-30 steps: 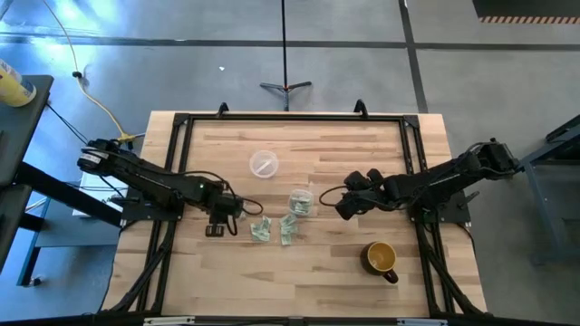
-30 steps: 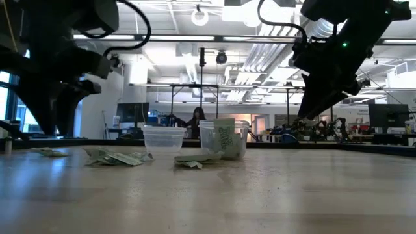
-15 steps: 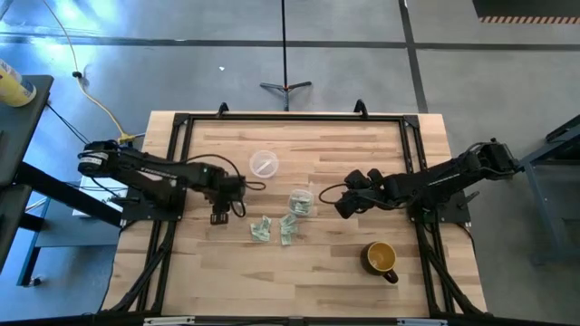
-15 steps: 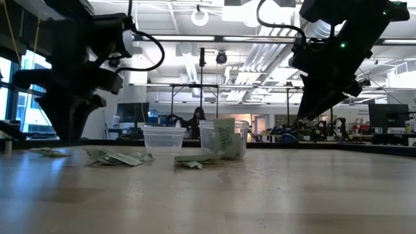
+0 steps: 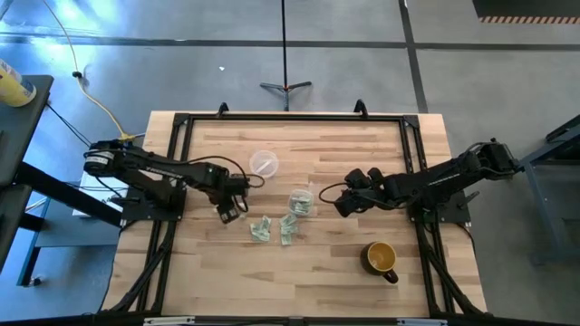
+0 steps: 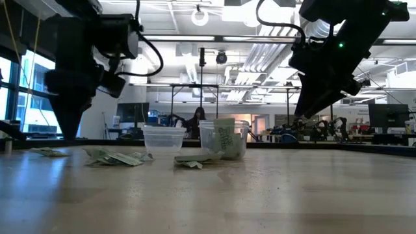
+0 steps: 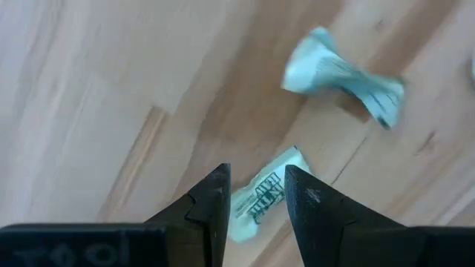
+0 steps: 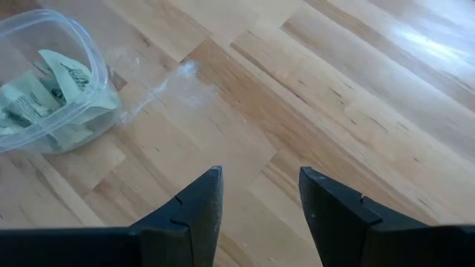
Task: Pick and place items into bin
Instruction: Put the light green stevia packet into the transparent bin
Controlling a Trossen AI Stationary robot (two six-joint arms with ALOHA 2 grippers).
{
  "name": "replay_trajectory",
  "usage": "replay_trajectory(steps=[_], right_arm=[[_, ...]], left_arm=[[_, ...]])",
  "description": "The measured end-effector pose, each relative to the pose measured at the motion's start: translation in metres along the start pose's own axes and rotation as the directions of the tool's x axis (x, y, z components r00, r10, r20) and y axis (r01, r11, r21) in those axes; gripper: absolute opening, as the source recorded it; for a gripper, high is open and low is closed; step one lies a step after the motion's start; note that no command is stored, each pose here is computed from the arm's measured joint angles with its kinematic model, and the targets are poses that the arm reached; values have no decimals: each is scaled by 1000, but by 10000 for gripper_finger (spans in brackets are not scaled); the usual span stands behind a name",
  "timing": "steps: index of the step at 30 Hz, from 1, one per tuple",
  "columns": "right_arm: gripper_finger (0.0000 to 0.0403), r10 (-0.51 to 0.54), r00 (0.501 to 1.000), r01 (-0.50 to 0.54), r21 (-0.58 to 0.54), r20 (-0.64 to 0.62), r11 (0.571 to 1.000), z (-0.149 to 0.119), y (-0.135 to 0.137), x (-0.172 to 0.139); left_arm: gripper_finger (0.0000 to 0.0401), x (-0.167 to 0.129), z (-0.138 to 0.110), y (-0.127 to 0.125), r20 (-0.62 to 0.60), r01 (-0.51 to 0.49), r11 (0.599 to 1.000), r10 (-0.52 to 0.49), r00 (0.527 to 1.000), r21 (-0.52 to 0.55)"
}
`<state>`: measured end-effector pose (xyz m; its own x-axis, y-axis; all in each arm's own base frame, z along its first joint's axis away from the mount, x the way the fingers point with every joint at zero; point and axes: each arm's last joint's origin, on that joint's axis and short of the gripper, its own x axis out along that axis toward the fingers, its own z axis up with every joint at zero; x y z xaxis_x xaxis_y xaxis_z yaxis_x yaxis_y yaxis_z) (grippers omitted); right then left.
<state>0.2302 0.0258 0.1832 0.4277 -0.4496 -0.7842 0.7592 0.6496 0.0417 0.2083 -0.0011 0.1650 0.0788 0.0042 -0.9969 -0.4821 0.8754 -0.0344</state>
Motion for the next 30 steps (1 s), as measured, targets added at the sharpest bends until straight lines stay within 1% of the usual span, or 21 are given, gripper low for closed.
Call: replay_trajectory(steps=[2, 4, 6, 8, 13, 18, 21, 24, 27, 30], right_arm=[[169, 2, 1000, -2, -10, 0, 1000, 0, 0, 0], [170, 7, 1000, -7, -18, -5, 1000, 0, 0, 0], [170, 13, 1000, -13, -19, -13, 1000, 0, 1, 0], [170, 14, 1000, -14, -20, -14, 1000, 0, 1, 0], [170, 10, 1000, -10, -20, -7, 1000, 0, 1, 0], [169, 6, 1000, -6, -18, 5, 1000, 1, 1, 0], [169, 7, 1000, -7, -22, 5, 1000, 0, 1, 0], [169, 6, 1000, -6, -26, 3, 1000, 0, 1, 0], [169, 1, 1000, -1, -29, 2, 1000, 0, 0, 0], [169, -2, 1000, 2, -37, 6, 999, 0, 0, 0]], left_arm=[[163, 0, -3, -4, -5, 6, 990, -5, 1000, 144], [163, 0, -5, -8, -10, 8, 962, -6, 1000, 274], [163, 0, -8, -9, -35, 13, 941, -1, 999, 338], [163, 2, -9, -8, -58, 11, 935, 10, 998, 355], [163, 9, -6, -11, -79, 40, 922, -10, 997, 386], [163, 24, -2, -14, -135, 30, 917, 26, 990, 397], [163, 29, -1, -13, -140, -10, 912, 74, 987, 411], [159, 31, -1, -14, -148, -1, 904, 71, 986, 427], [131, 31, -1, -14, -149, 2, 903, 68, 986, 429], [78, 30, 0, -13, -138, -22, 908, 87, 987, 418]])
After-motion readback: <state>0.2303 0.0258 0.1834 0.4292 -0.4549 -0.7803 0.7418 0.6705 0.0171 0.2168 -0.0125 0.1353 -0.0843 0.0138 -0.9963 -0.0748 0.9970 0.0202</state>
